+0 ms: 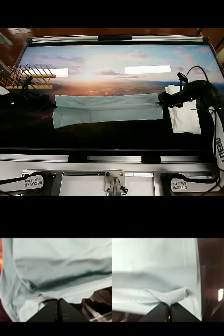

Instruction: Fold the shirts.

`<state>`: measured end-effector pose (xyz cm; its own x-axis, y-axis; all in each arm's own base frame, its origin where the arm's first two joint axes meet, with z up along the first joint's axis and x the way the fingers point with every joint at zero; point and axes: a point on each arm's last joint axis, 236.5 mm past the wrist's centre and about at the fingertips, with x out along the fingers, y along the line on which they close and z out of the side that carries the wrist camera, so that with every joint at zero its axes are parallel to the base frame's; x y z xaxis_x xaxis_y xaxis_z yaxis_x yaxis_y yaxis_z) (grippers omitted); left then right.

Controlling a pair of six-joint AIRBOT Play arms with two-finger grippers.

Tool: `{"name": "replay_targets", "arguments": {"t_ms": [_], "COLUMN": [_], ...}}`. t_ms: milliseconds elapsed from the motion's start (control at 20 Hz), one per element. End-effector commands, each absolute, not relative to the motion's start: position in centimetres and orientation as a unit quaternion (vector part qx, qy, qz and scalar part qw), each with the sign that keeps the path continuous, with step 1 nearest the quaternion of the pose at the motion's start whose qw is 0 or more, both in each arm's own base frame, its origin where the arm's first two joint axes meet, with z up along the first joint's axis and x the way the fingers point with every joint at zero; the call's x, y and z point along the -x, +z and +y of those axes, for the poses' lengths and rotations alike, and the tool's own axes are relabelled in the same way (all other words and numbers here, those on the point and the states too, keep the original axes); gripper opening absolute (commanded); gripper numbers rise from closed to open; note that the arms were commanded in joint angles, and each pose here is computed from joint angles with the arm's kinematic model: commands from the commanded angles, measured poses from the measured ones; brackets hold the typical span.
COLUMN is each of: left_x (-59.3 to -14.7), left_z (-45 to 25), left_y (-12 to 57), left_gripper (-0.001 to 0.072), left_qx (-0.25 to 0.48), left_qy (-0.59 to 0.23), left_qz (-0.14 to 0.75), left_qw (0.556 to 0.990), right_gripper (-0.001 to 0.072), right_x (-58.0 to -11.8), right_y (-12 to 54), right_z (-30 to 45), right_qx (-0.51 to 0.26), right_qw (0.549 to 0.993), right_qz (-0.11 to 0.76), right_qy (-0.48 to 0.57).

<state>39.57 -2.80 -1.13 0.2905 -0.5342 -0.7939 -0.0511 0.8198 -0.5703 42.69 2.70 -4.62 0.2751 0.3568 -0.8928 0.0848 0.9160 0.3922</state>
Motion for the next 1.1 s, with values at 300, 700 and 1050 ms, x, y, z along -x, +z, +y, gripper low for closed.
{"name": "replay_targets", "arguments": {"t_ms": [300, 700, 1050], "left_x": [-44.8, -44.0, -42.9], "left_z": [-2.6, -2.9, -4.0], "left_y": [-5.5, -4.6, -4.3], "left_gripper": [0.0033, 0.0396, 0.0393], "left_qx": [0.294, 0.292, 0.282], "left_qy": [-0.141, -0.162, -0.185], "left_qz": [0.579, 0.591, 0.605], "left_qw": [0.748, 0.734, 0.721], "right_gripper": [0.0076, 0.0669, 0.0668], "right_x": [-46.7, -45.5, -46.1], "right_y": [-8.7, -7.5, -10.7], "right_z": [3.1, 0.5, 4.0], "right_qx": [-0.195, -0.193, -0.277], "right_qw": [0.776, 0.77, 0.733], "right_qz": [0.597, 0.606, 0.617], "right_qy": [0.061, 0.056, 0.075]}}
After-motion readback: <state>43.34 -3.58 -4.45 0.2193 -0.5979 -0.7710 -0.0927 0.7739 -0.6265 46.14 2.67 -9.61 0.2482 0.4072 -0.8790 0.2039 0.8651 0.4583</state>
